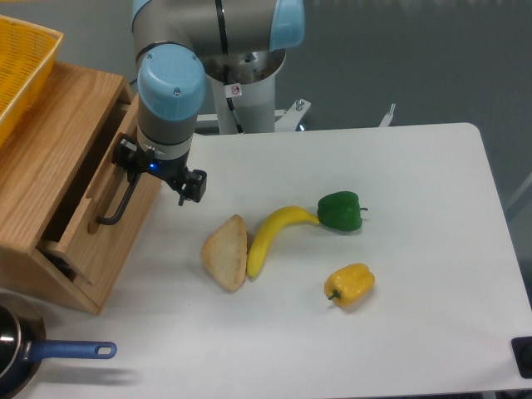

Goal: Slide the top drawer open
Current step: 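Pull the handle outward, sliding the drawer out of the cabinet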

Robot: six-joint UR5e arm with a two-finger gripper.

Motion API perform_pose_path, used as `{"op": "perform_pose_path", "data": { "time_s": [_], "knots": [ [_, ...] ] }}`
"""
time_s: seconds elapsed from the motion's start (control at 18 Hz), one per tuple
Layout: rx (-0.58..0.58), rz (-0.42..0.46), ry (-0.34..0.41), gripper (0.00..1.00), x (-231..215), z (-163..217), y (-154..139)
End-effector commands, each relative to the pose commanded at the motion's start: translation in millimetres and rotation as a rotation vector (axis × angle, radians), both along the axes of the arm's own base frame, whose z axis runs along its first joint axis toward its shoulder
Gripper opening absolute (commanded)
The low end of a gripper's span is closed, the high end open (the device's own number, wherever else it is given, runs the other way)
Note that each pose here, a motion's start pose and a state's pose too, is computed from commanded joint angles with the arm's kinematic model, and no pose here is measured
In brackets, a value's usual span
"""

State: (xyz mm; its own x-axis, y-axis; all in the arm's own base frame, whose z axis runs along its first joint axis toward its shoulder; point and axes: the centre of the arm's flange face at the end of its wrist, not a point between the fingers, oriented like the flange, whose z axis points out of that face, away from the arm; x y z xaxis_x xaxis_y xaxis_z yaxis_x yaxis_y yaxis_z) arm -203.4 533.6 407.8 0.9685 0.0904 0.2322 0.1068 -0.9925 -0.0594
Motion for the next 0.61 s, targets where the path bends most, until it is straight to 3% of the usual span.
{"op": "perform_pose_path", "data": {
  "time_s": [0.61],
  "knots": [
    [-0.003, -0.014, 0.075, 1.0, -10.4, 4.2, -0.7]
  ]
}}
